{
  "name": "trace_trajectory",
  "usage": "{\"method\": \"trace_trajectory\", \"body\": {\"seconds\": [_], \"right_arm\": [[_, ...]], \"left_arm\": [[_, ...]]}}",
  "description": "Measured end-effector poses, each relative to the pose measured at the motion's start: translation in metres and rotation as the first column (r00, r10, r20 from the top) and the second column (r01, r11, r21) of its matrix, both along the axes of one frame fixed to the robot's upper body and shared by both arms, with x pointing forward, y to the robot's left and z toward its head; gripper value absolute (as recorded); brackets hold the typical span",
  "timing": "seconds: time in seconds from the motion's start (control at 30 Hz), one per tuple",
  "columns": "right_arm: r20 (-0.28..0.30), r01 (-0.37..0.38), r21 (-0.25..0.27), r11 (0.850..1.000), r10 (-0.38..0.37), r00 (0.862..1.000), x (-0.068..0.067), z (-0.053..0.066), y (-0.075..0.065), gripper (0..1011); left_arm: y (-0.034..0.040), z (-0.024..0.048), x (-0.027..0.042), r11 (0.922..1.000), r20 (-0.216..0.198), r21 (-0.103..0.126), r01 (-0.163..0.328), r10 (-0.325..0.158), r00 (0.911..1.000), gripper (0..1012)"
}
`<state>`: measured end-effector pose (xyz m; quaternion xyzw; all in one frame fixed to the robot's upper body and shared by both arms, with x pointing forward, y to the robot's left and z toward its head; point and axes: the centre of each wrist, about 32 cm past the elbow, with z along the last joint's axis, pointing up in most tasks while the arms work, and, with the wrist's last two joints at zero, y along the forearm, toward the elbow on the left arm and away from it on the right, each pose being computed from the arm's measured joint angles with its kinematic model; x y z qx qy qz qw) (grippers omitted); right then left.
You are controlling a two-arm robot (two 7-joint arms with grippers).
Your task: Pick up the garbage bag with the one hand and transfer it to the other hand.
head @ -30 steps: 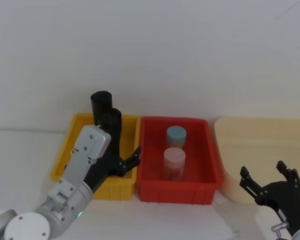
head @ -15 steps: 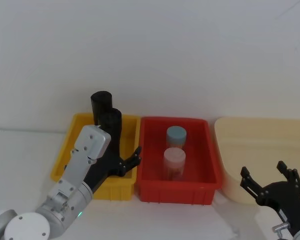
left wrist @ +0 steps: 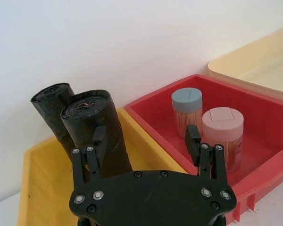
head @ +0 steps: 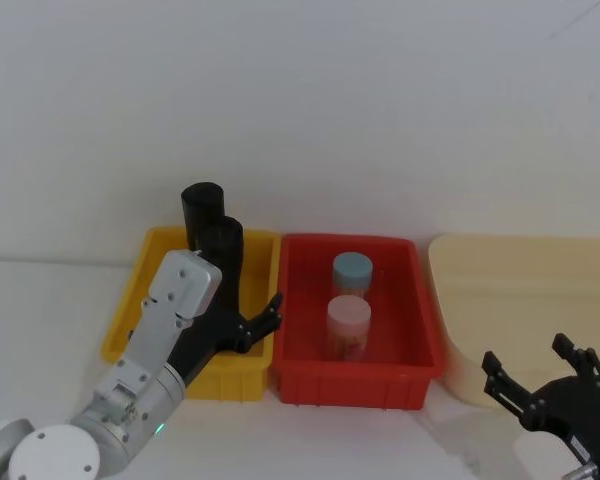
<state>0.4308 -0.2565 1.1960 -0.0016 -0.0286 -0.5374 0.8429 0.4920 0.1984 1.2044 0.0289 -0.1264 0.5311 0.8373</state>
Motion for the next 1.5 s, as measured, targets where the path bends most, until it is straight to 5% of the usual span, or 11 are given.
{"method": "trace_trajectory", "body": {"seconds": [0.37, 0.83, 1.5], "right_arm": [[0.009, -0.132, -0.033, 0.991, 0.133, 0.991, -0.001, 0.008, 0.0, 1002], [0.031, -0.293, -0.087, 0.952, 0.296, 0.955, 0.019, 0.013, 0.018, 1002], [-0.054, -0.282, -0.178, 0.943, 0.277, 0.959, 0.067, 0.014, 0.041, 1002]], "left_arm": [[0.0, 0.0, 0.0, 1.0, 0.0, 0.0, 0.0, 0.0, 1.0, 1000], [0.0, 0.0, 0.0, 1.0, 0.0, 0.0, 0.0, 0.0, 1.0, 1000], [0.0, 0.0, 0.0, 1.0, 0.0, 0.0, 0.0, 0.0, 1.0, 1000]]}}
